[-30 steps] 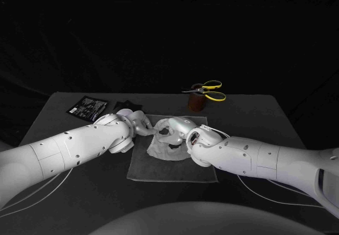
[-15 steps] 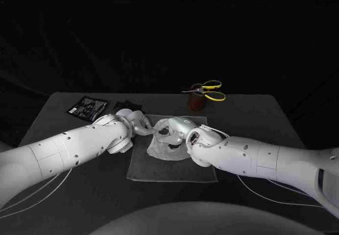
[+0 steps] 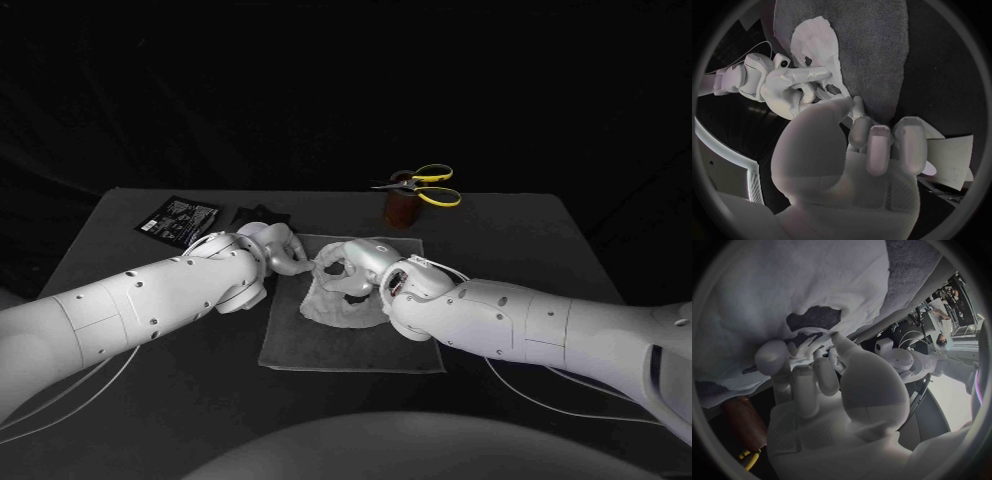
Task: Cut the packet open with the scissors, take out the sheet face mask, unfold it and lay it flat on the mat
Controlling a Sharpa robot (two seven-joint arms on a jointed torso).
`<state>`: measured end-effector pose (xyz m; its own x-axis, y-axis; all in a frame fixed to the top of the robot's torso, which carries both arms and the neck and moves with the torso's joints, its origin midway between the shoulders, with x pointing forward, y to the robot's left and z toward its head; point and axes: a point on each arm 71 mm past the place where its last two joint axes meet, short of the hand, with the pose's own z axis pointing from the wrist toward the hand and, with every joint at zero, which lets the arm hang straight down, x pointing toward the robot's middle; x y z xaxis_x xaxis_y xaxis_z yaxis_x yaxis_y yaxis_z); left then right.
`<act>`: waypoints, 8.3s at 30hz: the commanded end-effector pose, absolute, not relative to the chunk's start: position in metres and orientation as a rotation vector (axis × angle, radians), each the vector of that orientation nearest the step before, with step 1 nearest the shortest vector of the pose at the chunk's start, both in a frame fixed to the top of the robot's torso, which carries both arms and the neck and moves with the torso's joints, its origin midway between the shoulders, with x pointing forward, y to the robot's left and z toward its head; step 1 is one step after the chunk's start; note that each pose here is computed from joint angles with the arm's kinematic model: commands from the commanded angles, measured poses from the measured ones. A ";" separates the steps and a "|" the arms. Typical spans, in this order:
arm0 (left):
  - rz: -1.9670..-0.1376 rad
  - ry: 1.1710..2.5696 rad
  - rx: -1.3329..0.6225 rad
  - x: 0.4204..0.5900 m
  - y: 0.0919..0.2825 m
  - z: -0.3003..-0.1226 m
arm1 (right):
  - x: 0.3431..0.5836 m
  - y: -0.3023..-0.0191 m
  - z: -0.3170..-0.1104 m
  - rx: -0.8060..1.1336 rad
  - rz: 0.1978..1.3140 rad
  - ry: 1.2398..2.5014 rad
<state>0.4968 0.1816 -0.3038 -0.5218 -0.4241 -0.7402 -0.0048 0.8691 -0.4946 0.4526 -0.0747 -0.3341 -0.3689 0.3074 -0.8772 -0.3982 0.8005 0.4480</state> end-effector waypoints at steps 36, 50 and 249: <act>-0.469 2.199 -0.434 0.497 0.179 -0.300 | 0.451 -0.090 -0.356 -0.066 0.615 1.931; -0.383 2.231 -0.353 0.502 0.171 -0.292 | 0.451 -0.090 -0.356 -0.065 0.612 1.933; -0.426 2.067 -0.137 0.540 0.129 -0.290 | 0.441 -0.199 -0.261 0.158 0.879 1.690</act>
